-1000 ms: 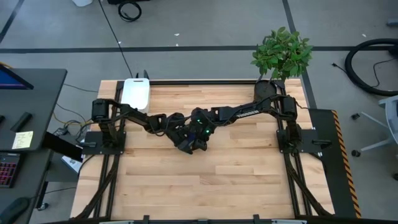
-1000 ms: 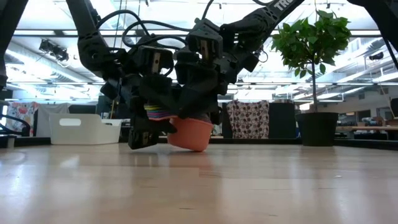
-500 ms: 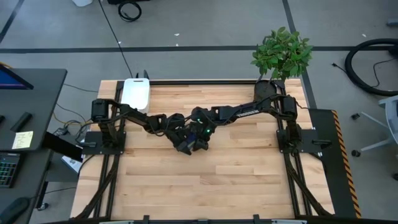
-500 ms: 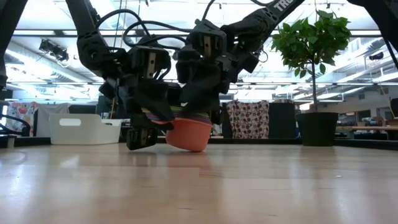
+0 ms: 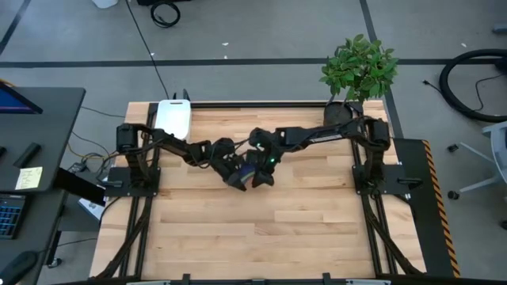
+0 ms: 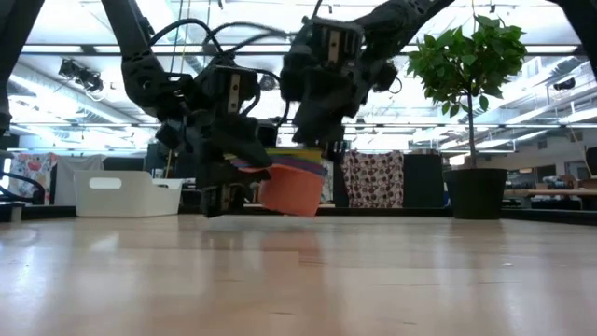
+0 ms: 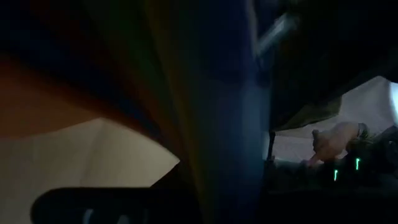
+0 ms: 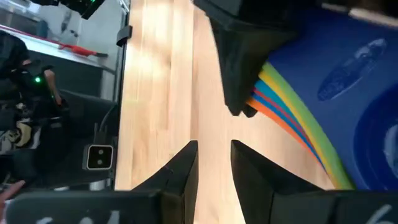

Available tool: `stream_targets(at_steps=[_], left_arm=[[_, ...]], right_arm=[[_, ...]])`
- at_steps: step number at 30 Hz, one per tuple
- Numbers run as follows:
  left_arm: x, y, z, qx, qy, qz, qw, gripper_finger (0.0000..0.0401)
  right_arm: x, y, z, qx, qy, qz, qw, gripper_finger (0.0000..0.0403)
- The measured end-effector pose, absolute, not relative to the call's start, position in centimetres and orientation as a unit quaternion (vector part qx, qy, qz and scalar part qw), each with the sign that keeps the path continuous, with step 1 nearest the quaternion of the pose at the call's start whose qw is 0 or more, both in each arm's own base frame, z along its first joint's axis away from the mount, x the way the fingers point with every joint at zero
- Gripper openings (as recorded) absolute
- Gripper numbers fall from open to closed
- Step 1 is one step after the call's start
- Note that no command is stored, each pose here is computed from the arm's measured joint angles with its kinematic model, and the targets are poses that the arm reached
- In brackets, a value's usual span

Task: Nest measuring cups in basket
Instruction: Put the nested measuring cups into the white bin

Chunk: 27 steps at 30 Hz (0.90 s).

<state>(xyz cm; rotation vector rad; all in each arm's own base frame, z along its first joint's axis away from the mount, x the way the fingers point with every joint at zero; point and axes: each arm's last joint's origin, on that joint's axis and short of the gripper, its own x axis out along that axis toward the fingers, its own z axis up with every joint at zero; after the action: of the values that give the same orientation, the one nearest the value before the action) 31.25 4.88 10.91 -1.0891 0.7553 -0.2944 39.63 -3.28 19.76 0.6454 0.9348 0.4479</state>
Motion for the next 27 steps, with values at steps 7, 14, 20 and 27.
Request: stream_targets(at_steps=[7, 14, 20, 27], left_arm=[[31.0, 5.9, 10.7, -0.533, 0.347, -0.109, 0.764, 0.0047], [31.2, 6.8, 11.4, -0.551, 0.314, -0.108, 0.765, 0.0047], [30.5, 9.1, 13.8, -0.554, 0.260, -0.088, 0.786, 0.0047], [28.8, 12.1, 16.7, -0.553, 0.196, -0.050, 0.809, 0.0047]], right_arm=[[38.4, -3.6, 22.7, 0.270, 0.418, 0.201, 0.844, 0.0096], [37.5, -3.7, 24.3, 0.267, 0.410, 0.199, 0.849, 0.0096], [36.4, -4.2, 26.3, 0.254, 0.391, 0.189, 0.864, 0.0096], [35.2, -4.4, 28.0, 0.234, 0.378, 0.178, 0.878, 0.0096]])
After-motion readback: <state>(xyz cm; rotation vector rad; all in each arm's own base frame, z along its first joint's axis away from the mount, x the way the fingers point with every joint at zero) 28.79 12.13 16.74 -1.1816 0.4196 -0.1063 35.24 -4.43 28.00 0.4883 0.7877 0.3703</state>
